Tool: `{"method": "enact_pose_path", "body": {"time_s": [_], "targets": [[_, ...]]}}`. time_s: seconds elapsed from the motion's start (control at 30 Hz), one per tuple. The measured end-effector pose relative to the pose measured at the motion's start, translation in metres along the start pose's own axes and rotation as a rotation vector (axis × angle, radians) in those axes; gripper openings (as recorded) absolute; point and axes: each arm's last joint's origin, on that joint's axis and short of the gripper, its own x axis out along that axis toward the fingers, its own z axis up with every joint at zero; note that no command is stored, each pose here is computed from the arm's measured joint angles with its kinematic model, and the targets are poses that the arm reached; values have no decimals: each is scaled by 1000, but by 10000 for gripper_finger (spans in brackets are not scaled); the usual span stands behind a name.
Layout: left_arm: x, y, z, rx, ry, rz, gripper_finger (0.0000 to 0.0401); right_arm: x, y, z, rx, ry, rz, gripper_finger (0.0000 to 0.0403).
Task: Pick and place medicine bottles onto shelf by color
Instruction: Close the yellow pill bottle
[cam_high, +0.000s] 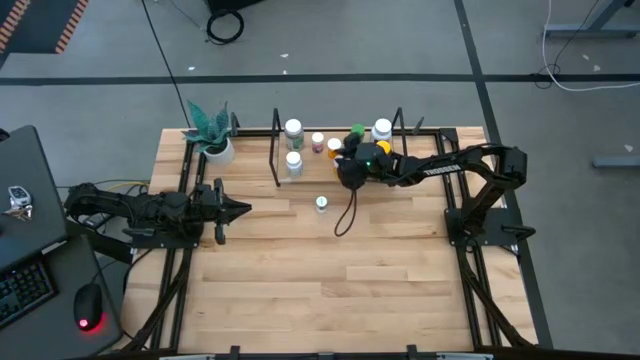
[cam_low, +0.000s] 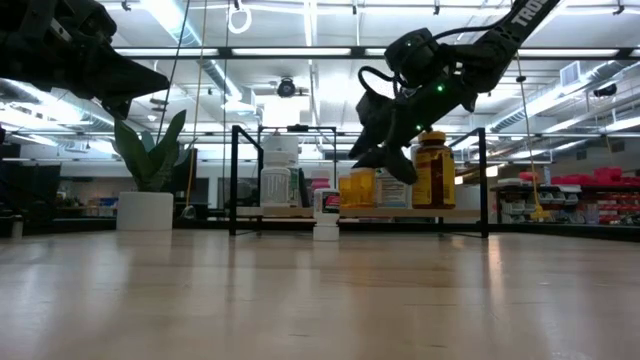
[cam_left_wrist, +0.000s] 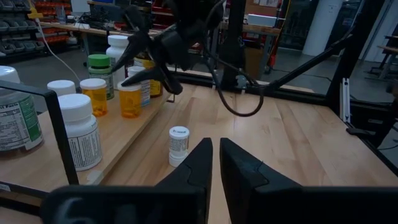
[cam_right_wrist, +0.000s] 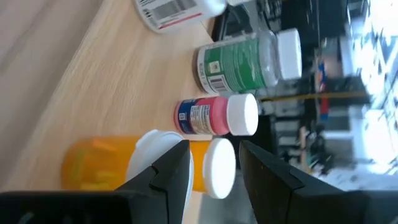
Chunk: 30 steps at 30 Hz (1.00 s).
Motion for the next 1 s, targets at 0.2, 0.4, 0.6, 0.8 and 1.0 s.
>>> {"method": "enact_pose_path", "body": {"time_s": [0.2,0.4,0.6,0.8,1.0], "targets": [[0,0,0,0,0,0,30,-1,2,1,-204,3,25,151],[0,0,0,0,0,0,32,-5,7,9,-343,0,30,151],[0,0,0,0,0,0,39,-6,9,13,-400,-11,34,151],[0,0,0,0,-1,1,30,-5,7,12,-307,-16,6,151],[0,0,0,0,-1,0,32,-3,4,8,-141,14,-12,151]]}}
